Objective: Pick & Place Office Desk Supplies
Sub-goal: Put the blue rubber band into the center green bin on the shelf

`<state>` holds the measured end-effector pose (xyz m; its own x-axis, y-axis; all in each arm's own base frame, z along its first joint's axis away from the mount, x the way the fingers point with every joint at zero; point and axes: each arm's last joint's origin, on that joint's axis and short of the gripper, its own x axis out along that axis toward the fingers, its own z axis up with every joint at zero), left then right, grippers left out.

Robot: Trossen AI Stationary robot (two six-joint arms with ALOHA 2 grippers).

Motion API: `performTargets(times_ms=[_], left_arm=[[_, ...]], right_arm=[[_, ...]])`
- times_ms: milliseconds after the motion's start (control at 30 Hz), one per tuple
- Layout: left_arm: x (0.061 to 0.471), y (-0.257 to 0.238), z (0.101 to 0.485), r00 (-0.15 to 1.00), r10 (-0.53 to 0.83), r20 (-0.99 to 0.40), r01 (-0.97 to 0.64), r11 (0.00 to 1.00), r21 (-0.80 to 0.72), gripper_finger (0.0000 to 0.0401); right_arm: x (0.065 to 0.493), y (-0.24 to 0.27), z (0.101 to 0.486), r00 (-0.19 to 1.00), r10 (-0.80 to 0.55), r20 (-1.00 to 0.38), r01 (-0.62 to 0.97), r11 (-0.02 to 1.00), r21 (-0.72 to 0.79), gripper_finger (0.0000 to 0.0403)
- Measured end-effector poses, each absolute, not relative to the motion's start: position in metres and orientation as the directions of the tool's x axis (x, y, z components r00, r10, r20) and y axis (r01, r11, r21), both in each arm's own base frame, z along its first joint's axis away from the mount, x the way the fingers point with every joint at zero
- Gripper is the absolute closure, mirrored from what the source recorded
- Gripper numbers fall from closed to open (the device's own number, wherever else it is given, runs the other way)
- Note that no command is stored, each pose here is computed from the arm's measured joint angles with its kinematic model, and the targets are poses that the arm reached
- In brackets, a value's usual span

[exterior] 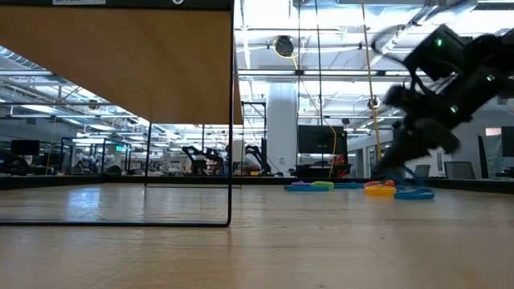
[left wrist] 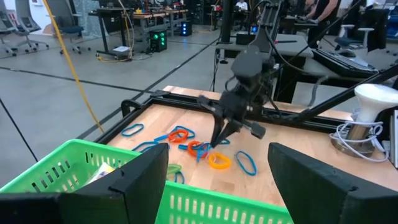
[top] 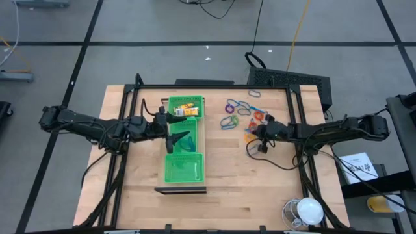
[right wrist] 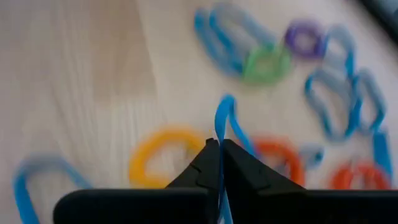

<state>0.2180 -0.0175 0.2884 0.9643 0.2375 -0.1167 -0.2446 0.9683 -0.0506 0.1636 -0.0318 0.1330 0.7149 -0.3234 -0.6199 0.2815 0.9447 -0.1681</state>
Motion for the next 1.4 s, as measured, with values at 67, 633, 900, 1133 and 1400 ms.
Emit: performTargets(times_ms=[67,633,900,1133,1400], left_arm=[[0.218,-0.017,0.288,0.964,0.238,-0.116,-0.246,0.967,-0.061,0.0121],[0.218,-0.017,0.288,0.965,0.237,-0.117,-0.245,0.967,-0.068,0.0121],[0.218,-0.015,0.289,0.962,0.249,-0.112,-0.256,0.965,-0.058,0.0121],[0.219,-0.011,0.289,0.957,0.267,-0.112,-0.278,0.957,-0.089,0.0121],[0.219,-0.01,0.289,0.956,0.27,-0.113,-0.28,0.956,-0.084,0.0121]], right_arm=[[0.168,-0.032,0.143,0.769,-0.33,-0.548,0.292,0.943,-0.158,0.04],[0.174,-0.032,0.161,0.887,-0.233,-0.398,0.222,0.972,-0.075,0.0402],[0.162,-0.03,0.141,0.771,-0.21,-0.601,0.291,0.956,0.04,0.0402],[0.155,-0.029,0.127,0.708,-0.197,-0.678,0.328,0.942,0.068,0.0374],[0.152,-0.028,0.125,0.698,-0.194,-0.689,0.339,0.938,0.079,0.0251]])
